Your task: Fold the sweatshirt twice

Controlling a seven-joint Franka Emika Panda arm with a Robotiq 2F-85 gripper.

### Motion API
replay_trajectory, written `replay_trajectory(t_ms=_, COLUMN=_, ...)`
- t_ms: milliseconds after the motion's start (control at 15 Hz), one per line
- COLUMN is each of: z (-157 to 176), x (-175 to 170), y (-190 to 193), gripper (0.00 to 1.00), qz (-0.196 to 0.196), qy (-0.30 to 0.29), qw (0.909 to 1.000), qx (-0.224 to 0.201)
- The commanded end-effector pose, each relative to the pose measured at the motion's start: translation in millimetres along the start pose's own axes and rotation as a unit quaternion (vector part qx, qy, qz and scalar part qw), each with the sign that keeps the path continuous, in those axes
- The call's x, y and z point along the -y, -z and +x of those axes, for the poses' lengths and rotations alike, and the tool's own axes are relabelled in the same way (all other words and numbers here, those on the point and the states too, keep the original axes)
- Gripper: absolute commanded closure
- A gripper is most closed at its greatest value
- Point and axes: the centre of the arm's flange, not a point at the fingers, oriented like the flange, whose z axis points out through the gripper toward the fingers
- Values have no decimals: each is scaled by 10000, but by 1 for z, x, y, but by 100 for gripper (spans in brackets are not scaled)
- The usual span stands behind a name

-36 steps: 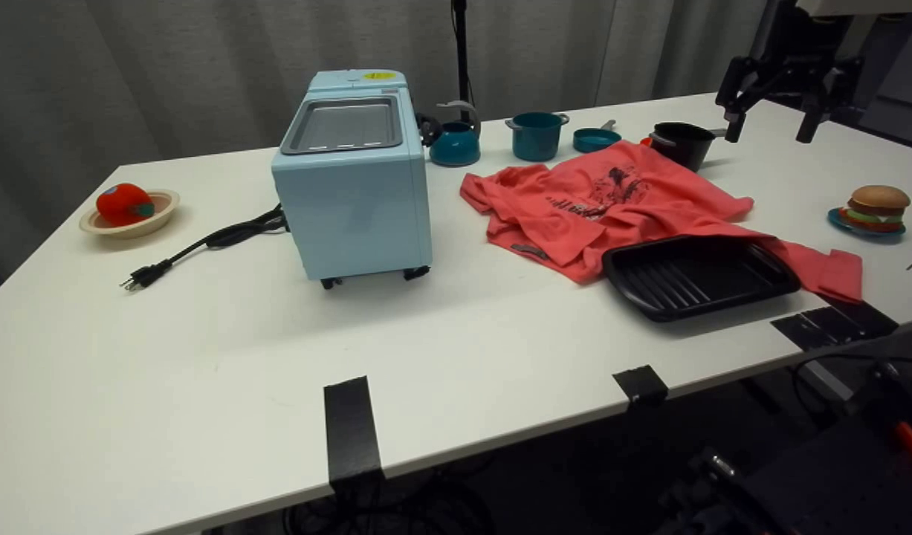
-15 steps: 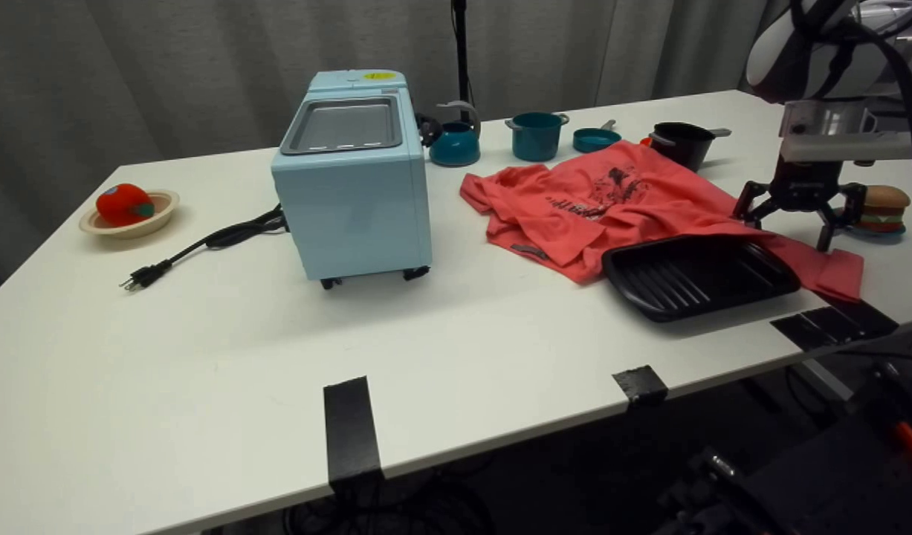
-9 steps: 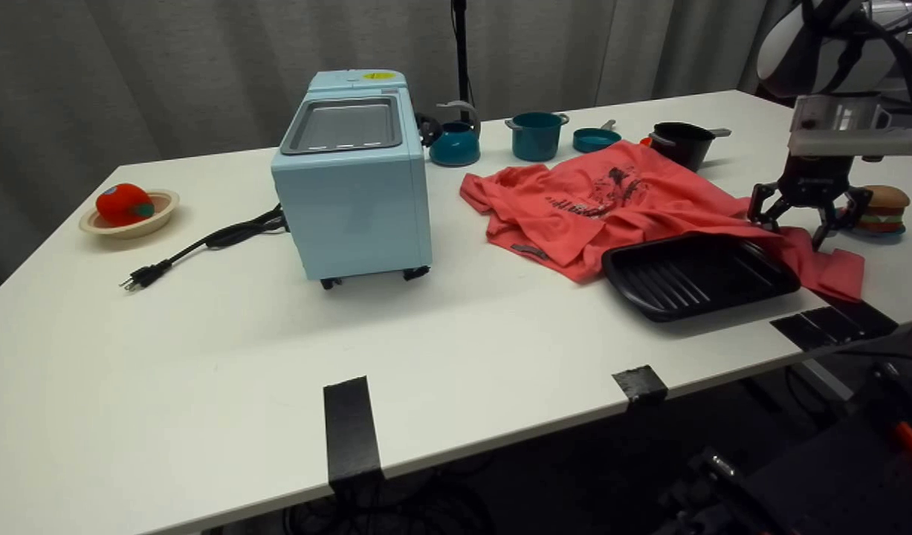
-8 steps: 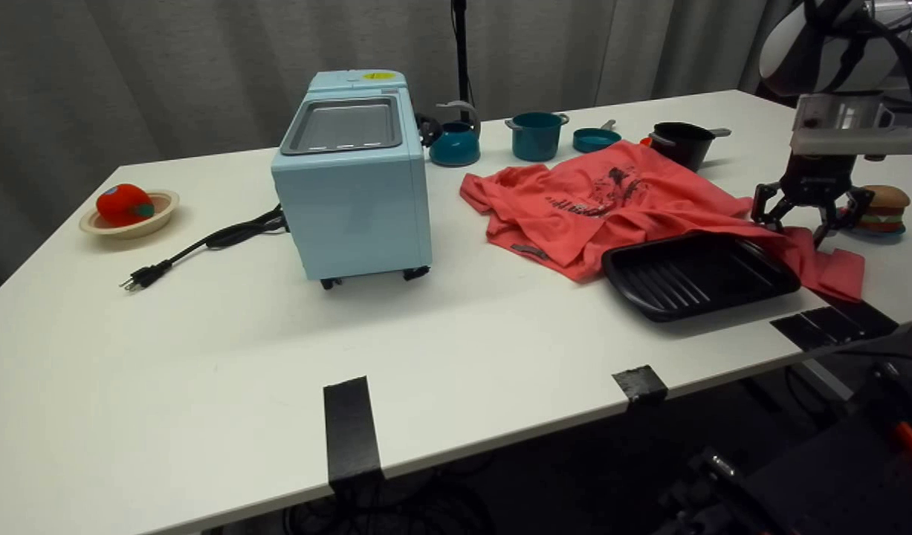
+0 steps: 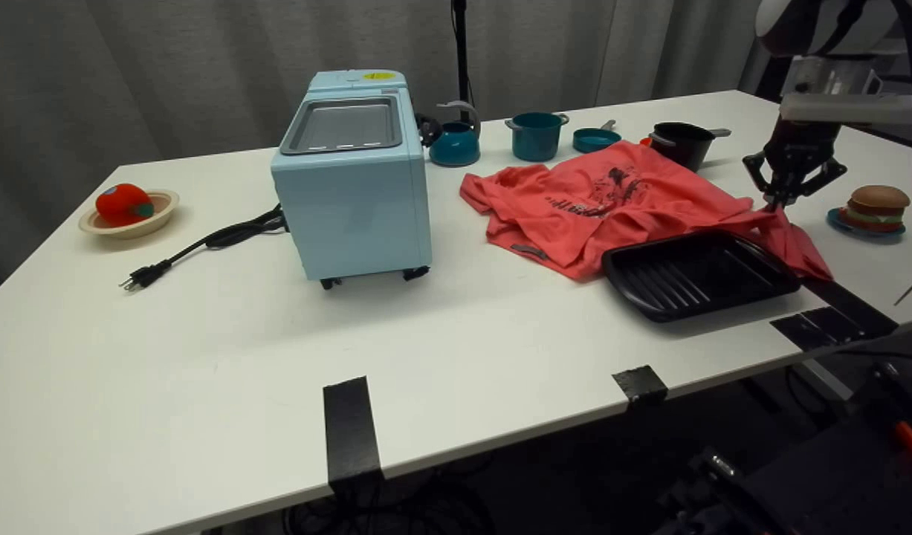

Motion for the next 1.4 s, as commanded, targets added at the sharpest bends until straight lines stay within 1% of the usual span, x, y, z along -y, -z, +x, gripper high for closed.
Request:
replay_trajectory(t_ms=0, z=-22, x=30, y=65, gripper=99, qz=587, qy=391, qw=9971, qx=-273)
replay_trajectory(t_ms=133, z=-31, x=52, y=99, gripper=99, qz=893, qy=597, qw=9929, qx=-511)
replay_trajectory(t_ms=267, z=-37, x=72, y=134, gripper=99, qz=1212, qy=803, qw=9867, qx=-727)
replay_trajectory(t_ms=600, z=-59, x=129, y=208, gripper=99, qz=1967, qy=1309, qw=9628, qx=-1314)
replay_trajectory(t_ms=867, z=-75, x=173, y=250, gripper=99, qz=2378, qy=1744, qw=9425, qx=-1572)
replay_trajectory(t_ms=1000, z=-80, x=192, y=263, gripper=99, qz=2501, qy=1959, qw=9341, qx=-1626)
replay_trajectory(t_ms=1067, z=-83, x=201, y=267, gripper=71, qz=2520, qy=2037, qw=9317, qx=-1640)
replay_trajectory(t_ms=1133, z=-85, x=206, y=270, gripper=71, qz=2530, qy=2104, qw=9295, qx=-1668)
replay_trajectory(t_ms=1200, z=-85, x=211, y=272, gripper=65, qz=2530, qy=2134, qw=9286, qx=-1680)
replay_trajectory(t_ms=1333, z=-85, x=213, y=274, gripper=49, qz=2517, qy=2114, qw=9283, qx=-1739)
